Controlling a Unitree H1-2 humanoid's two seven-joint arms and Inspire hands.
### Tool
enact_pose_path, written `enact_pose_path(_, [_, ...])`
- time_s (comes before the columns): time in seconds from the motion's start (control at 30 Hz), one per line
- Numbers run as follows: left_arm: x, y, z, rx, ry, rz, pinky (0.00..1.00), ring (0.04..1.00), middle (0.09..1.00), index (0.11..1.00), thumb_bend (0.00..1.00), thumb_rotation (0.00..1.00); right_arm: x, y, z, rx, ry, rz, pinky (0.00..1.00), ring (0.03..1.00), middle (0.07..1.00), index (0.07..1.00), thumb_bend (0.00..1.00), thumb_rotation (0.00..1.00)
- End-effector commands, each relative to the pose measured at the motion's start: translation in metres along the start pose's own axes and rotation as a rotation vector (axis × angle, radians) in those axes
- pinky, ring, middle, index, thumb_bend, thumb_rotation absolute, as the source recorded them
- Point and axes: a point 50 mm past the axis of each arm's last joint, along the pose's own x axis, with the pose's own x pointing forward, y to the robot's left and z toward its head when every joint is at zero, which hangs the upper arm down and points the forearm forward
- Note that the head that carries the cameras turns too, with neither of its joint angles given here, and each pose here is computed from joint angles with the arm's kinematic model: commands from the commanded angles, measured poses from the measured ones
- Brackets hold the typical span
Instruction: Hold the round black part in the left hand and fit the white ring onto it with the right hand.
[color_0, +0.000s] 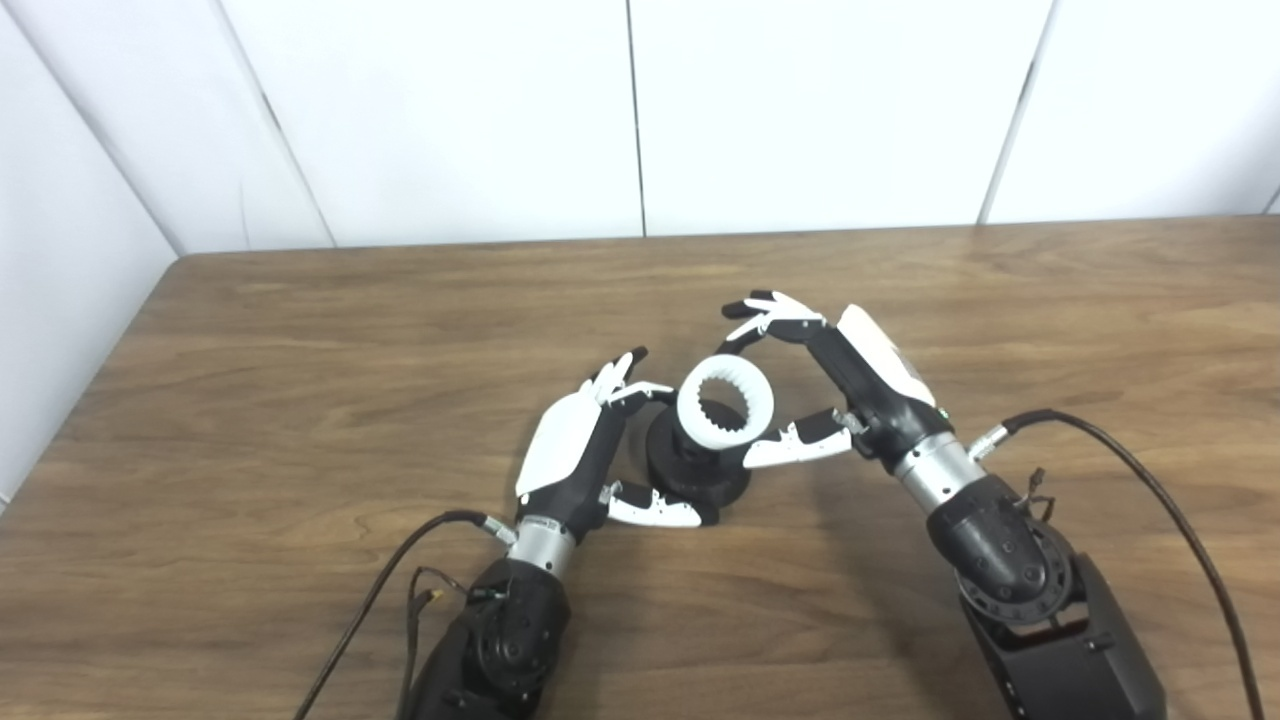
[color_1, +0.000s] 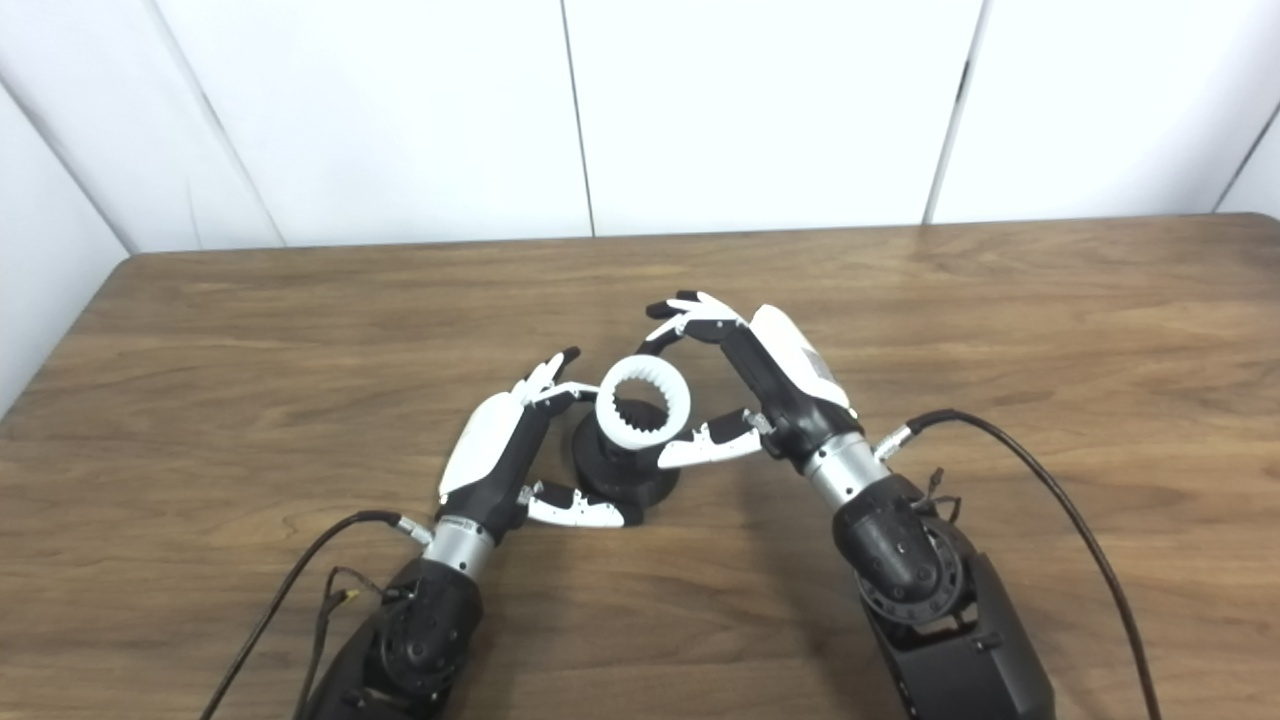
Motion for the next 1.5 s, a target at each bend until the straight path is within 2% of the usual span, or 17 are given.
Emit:
enact_pose_path(0.0, [0.001,-0.008,0.002,0.002,-0.002,-0.003,1.00,1.000,1.000,0.669,0.95,0.23,0.017,-0.010,0.016,-0.015,-0.079,-0.025,0.91,0.933,0.835,0.481,0.52,0.14])
enact_pose_path(0.93, [0.002,-0.010,0.008,-0.004,-0.006,0.004,1.00,1.000,1.000,0.670,0.96,0.22,0.040,-0.003,0.004,-0.081,-0.068,0.067,0.96,0.939,0.831,0.480,0.52,0.14])
enact_pose_path(1.47, [0.002,-0.011,0.010,-0.007,-0.007,0.002,1.00,1.000,1.000,0.669,0.96,0.22,0.047,0.000,0.005,-0.146,-0.064,0.126,1.00,0.940,0.843,0.481,0.52,0.14])
